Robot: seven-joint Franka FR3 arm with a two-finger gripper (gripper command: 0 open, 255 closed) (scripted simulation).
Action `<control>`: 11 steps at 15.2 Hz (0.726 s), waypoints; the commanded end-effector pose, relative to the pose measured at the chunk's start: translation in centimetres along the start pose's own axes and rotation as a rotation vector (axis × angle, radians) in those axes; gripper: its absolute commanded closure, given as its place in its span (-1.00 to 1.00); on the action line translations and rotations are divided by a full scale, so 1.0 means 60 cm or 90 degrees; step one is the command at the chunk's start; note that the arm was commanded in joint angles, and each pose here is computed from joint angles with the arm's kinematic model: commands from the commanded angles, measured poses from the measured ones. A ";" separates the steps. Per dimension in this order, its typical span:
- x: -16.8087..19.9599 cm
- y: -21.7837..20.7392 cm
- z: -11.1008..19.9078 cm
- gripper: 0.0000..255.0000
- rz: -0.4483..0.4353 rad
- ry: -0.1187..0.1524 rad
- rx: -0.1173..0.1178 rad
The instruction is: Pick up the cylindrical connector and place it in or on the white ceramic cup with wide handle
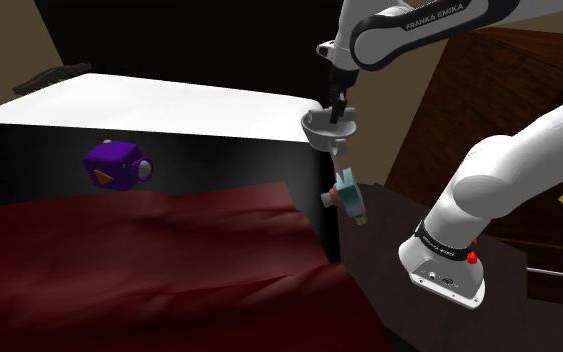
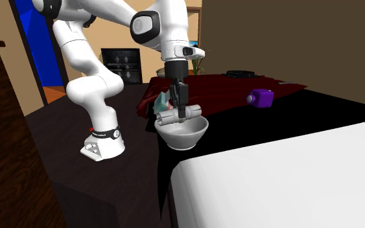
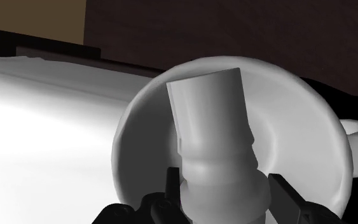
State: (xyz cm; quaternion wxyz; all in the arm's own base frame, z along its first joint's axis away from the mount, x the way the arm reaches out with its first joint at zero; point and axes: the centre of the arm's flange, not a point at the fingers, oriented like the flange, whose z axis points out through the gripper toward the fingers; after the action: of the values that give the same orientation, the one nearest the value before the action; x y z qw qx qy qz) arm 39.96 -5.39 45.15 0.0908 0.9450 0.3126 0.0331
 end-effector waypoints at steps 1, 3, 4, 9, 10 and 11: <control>0.000 0.000 0.000 1.00 0.000 0.000 0.000; 0.000 0.000 0.000 -1.00 0.000 0.000 0.000; 0.000 0.000 0.000 -1.00 0.000 0.000 0.000; 0.000 0.000 -0.022 -1.00 0.000 0.000 0.000; 0.000 0.000 -0.044 -1.00 0.000 0.000 0.000; 0.000 0.000 -0.066 -1.00 0.000 0.000 0.000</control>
State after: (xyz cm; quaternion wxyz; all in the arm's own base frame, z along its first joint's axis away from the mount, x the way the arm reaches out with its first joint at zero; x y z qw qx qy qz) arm 39.70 -4.82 47.82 0.0913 0.9448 0.3127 0.0341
